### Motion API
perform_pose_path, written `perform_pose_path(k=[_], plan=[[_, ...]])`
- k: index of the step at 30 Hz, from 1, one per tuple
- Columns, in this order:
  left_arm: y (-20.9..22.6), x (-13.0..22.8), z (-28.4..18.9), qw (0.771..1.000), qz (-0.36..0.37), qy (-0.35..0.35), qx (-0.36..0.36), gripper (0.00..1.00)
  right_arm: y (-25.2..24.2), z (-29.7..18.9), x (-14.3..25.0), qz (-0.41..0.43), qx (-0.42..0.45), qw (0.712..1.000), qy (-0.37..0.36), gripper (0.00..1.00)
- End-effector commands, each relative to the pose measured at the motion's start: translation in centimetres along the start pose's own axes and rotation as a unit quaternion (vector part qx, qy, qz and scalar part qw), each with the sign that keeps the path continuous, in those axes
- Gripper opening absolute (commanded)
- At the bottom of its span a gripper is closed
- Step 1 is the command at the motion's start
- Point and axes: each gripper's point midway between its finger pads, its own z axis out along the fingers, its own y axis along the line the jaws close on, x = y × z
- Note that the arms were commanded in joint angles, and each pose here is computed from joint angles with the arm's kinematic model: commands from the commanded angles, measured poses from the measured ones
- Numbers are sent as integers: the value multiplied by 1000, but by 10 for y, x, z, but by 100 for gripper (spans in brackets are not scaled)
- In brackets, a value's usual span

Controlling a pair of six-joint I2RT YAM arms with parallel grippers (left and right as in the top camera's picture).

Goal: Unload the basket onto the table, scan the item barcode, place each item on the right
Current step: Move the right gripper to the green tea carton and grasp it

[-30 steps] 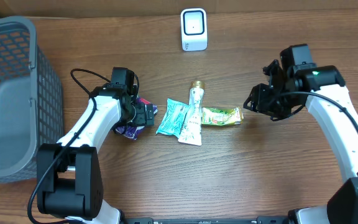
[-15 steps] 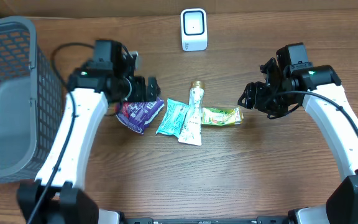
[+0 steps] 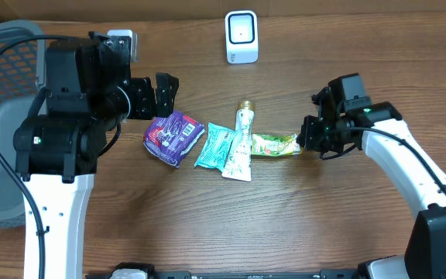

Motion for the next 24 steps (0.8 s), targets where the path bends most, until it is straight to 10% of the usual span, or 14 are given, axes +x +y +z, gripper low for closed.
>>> perform_pose_path(k=[1, 24], plan=[[5, -1, 5, 1000, -10, 7, -10, 100, 3, 16, 10, -12, 4, 1000, 0, 4], [7, 1, 14, 1000, -12, 19, -12, 100, -39, 59, 6, 0, 79, 996, -39, 5]])
